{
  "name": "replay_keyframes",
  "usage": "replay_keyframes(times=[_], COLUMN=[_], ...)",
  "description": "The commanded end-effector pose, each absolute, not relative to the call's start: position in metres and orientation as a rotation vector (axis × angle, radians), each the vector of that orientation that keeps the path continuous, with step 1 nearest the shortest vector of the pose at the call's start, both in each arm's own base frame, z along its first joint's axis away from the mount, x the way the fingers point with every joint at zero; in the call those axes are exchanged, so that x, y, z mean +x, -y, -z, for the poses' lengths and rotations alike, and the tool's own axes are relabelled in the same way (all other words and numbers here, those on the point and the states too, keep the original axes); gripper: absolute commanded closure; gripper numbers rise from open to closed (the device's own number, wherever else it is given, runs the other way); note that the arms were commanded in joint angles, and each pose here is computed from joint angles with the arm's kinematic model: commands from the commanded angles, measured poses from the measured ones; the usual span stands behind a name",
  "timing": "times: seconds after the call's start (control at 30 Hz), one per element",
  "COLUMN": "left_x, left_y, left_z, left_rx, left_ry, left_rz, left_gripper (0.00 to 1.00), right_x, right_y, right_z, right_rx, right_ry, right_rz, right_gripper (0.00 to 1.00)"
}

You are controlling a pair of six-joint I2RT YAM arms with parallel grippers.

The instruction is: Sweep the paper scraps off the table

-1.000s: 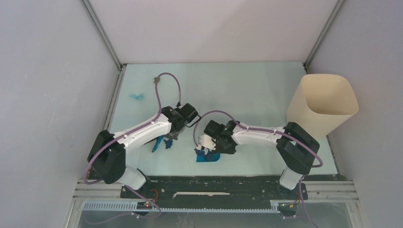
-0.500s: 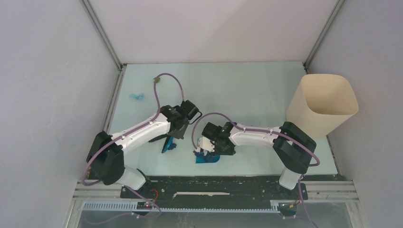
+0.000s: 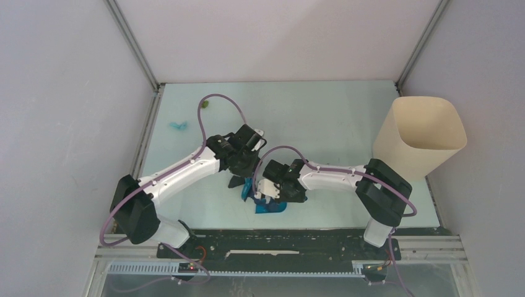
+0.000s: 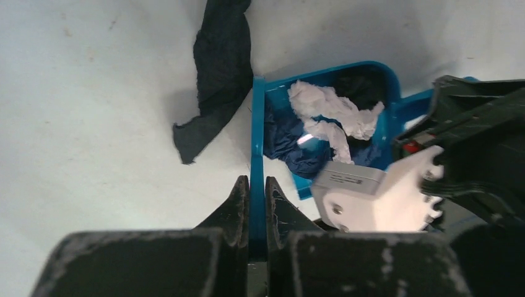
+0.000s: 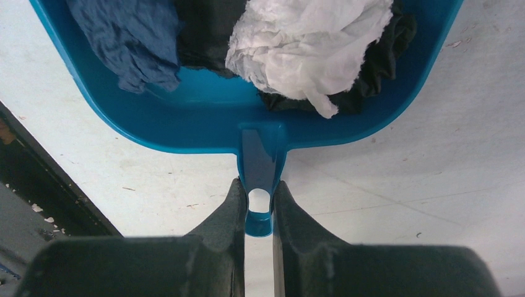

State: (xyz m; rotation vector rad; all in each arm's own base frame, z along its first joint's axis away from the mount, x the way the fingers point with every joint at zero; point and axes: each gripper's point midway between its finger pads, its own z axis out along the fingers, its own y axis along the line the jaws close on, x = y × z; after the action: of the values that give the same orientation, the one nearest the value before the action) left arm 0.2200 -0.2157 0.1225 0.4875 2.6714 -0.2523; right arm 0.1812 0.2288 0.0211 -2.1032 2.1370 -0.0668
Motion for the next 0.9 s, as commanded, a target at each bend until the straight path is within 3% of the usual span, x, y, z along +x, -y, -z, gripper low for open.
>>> replay_keyframes(times=[0.0,0.17,0.47,0.87], left_x=[0.211,0.211,0.222,0.231], left_y=[0.255,0.252,0.207,0.179], left_z=[-0.163,-0.178,-0.170,-0.210], left_rx=[0.441,0.422,0.412,0.341], left_ry=[-2.581,-2.542,-2.542,-2.403], left_rz=[0.578,0.596,0.278,0.229], left_gripper=[1.00,1.00,1.00,1.00], right_x=[0.180,0.181,0.183,0.183], right_y=[-0.231,-0.230,-0.229,-0.227], right_z=[-0.024,-0.023,-0.029,-0.023], right_rx=[-2.118,-2.115,-2.080,-2.083], right_ry=[-2.137,-2.140,-2.151,-2.165], right_rz=[0.084,0.086,0.060,0.052], right_gripper=[0.90,0.90,0.90,0.90])
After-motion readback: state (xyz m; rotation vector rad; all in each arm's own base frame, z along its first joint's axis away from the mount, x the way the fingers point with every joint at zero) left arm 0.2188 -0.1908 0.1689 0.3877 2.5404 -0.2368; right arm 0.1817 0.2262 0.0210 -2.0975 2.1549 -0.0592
